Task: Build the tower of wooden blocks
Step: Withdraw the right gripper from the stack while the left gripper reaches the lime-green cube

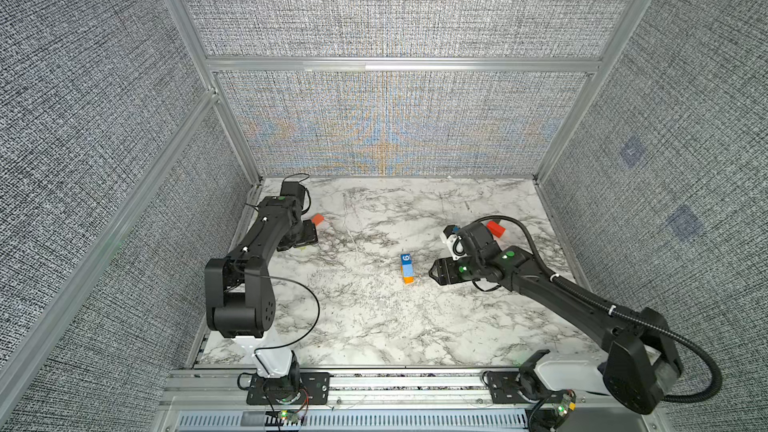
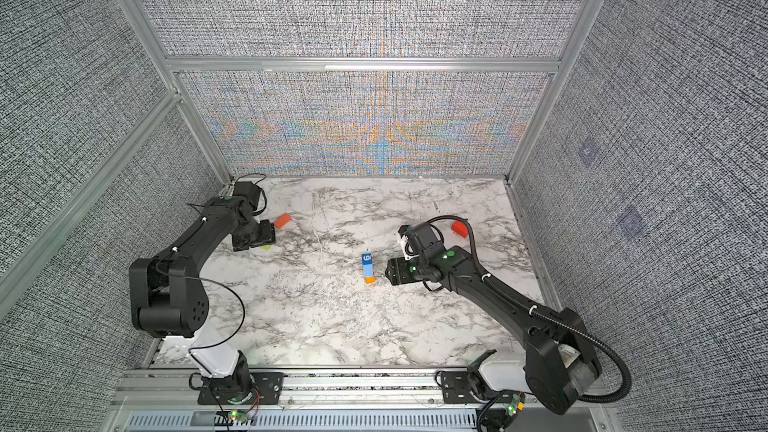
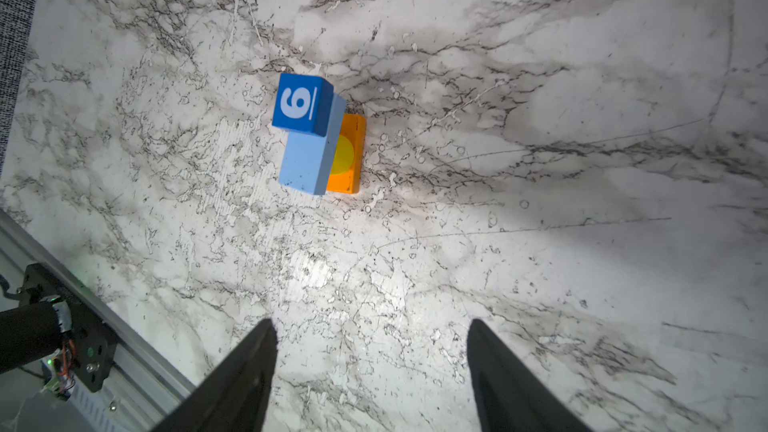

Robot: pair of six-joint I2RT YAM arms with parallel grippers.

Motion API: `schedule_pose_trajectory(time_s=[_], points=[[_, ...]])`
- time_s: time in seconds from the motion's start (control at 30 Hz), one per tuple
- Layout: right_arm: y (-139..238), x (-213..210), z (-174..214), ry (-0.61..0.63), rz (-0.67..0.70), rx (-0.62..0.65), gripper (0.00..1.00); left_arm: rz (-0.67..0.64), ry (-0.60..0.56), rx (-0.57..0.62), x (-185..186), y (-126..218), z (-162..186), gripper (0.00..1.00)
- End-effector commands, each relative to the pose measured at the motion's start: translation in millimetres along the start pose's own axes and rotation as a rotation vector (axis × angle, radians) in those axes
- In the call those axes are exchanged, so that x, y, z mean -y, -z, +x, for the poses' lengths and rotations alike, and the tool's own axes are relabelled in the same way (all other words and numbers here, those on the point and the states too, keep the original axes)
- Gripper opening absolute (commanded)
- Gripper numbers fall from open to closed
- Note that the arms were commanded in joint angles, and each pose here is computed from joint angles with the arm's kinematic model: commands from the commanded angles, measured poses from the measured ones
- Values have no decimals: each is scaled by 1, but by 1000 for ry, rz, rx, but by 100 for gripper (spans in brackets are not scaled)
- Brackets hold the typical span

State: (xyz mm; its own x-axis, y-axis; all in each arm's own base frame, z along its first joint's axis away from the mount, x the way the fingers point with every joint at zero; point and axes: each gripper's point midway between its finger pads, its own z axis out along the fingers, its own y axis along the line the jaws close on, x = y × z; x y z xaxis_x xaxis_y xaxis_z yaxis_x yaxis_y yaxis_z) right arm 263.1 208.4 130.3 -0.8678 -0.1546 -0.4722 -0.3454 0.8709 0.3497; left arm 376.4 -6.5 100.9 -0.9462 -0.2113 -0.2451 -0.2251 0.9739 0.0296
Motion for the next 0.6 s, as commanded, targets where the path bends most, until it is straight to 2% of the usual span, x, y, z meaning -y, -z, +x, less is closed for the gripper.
schedule_pose_trajectory(time_s=[0.0, 0.2, 0.57], points=[[5, -13, -6, 28, -98, 46, 88, -7, -54, -19, 2, -14, -6, 77], [14, -13, -9, 31, -130, 95, 99, -8, -82, -78, 8, -43, -15, 80], [11, -8, -9, 16, -135, 104, 99, -27, -112, -132, 3, -76, -25, 80]])
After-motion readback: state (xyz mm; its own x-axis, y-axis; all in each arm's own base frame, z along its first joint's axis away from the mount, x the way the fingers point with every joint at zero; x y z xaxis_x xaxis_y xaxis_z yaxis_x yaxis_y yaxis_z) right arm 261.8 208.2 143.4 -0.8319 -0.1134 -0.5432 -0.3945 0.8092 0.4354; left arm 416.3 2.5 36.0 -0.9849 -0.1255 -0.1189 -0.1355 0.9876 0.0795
